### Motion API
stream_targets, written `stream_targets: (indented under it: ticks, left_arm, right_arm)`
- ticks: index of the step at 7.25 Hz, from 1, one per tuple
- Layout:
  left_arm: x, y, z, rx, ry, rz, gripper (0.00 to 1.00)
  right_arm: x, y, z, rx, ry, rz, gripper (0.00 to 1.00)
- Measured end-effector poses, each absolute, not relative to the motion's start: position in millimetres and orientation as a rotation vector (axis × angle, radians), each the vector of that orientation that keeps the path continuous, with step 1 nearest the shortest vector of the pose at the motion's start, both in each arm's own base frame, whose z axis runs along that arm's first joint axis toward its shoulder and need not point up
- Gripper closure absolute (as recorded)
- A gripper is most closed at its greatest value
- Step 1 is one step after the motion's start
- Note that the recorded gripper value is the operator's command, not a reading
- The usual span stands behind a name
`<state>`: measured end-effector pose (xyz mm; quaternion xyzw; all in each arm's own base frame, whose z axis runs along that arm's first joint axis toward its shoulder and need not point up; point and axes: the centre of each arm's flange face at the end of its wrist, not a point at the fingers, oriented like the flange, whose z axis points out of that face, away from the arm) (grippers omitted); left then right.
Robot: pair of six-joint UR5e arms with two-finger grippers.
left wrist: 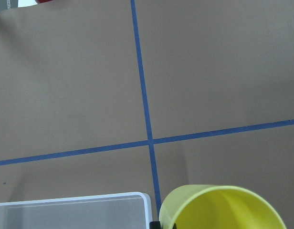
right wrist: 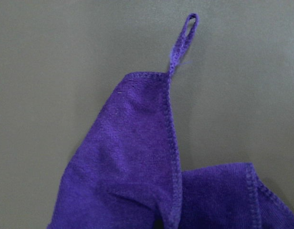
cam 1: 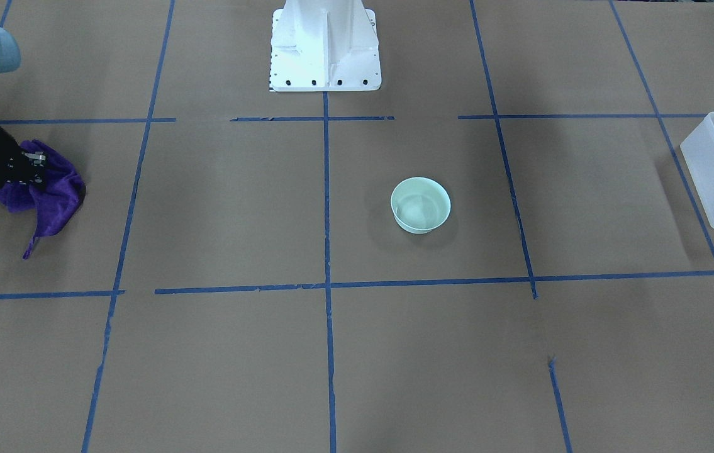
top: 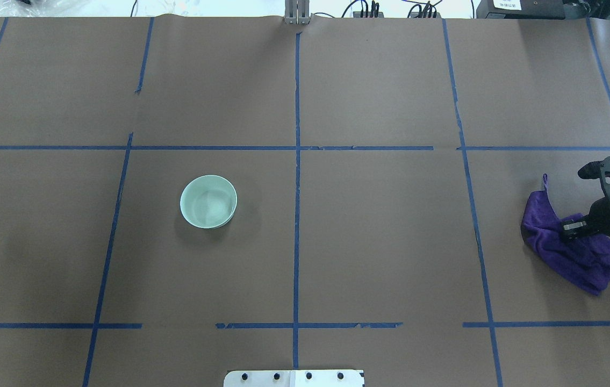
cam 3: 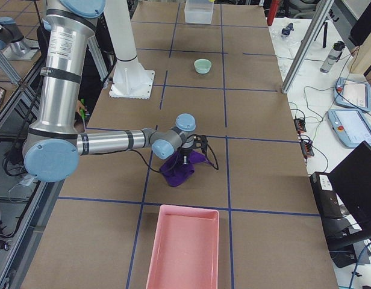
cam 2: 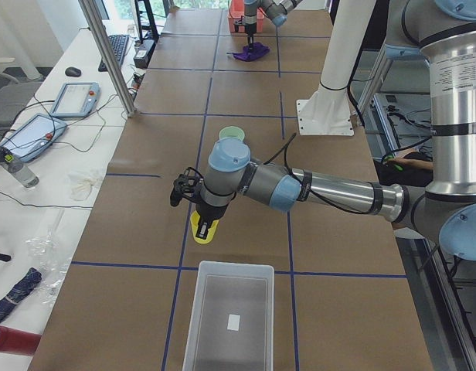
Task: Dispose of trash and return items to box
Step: 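Grasp the purple cloth with the right gripper and lift it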
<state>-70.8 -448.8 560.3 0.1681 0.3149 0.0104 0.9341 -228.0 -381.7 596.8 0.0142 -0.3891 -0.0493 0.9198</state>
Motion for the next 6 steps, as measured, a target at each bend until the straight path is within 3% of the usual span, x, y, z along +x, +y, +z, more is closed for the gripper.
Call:
stream_targets:
  ticks: [6]
  left_arm:
    - [-106.7,-469.9,608.5,0.32,0.578,0.026,1.0]
  right_arm:
    - [-138.1,-388.2,501.2,0.019,-0.957,0.031,1.0]
